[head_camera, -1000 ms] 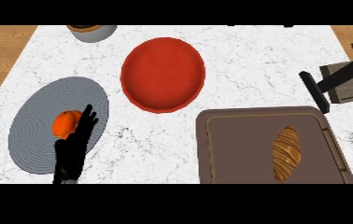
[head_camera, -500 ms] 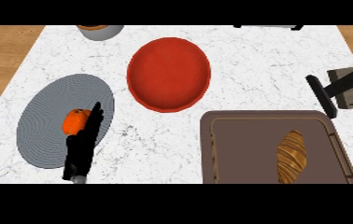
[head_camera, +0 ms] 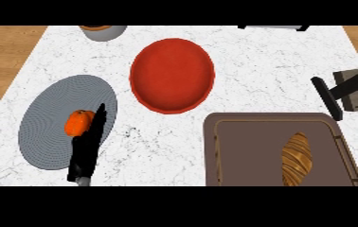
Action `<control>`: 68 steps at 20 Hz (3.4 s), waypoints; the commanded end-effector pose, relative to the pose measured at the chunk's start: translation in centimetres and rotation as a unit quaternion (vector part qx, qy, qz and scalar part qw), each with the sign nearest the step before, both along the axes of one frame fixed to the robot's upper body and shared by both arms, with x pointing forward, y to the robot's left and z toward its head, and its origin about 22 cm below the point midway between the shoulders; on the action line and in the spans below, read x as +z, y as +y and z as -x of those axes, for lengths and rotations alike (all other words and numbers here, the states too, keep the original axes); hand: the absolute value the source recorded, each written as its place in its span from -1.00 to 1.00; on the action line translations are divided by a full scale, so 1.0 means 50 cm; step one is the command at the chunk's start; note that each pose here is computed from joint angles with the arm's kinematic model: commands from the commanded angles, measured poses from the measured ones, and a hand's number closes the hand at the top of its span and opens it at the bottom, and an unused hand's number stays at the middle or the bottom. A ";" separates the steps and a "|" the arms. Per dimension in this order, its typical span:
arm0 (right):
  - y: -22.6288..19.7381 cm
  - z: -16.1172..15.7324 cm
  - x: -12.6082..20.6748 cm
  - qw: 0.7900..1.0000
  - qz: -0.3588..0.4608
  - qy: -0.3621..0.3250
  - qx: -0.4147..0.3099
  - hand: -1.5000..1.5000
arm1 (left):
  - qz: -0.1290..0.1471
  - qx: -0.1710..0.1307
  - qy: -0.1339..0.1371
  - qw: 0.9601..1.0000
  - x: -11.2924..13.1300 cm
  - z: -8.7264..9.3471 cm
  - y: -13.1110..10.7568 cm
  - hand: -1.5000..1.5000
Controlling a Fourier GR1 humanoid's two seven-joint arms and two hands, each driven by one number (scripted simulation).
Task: Pick the croissant from the tray and place it in the tiered basket
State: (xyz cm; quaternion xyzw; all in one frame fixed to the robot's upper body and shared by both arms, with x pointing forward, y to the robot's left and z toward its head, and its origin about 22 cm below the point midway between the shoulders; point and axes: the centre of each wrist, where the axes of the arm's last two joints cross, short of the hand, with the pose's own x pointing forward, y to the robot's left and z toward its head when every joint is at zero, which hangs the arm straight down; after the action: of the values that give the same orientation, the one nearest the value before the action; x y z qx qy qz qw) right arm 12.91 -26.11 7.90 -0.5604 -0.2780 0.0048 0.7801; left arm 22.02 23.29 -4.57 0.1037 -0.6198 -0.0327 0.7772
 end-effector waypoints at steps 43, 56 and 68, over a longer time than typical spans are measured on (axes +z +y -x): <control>0.060 -0.229 -0.102 0.965 -0.143 0.212 -0.055 -1.00 | 0.001 0.028 0.012 1.000 -0.035 0.043 0.035 0.00; -0.020 -0.228 -0.111 0.977 -0.049 0.207 0.028 1.00 | 0.001 0.036 0.011 0.999 -0.006 0.004 0.031 0.00; -0.176 -0.133 0.238 0.997 0.017 0.079 -0.014 1.00 | 0.003 0.037 0.022 0.999 -0.022 0.020 0.045 0.00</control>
State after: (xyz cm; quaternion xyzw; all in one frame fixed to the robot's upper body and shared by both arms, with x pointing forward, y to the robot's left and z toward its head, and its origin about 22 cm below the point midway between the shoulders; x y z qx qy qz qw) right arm 20.57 -34.85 15.00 -0.5505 -0.2588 0.0839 0.7893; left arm 20.83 24.97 -5.31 0.1239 -0.6075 -0.0058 0.7846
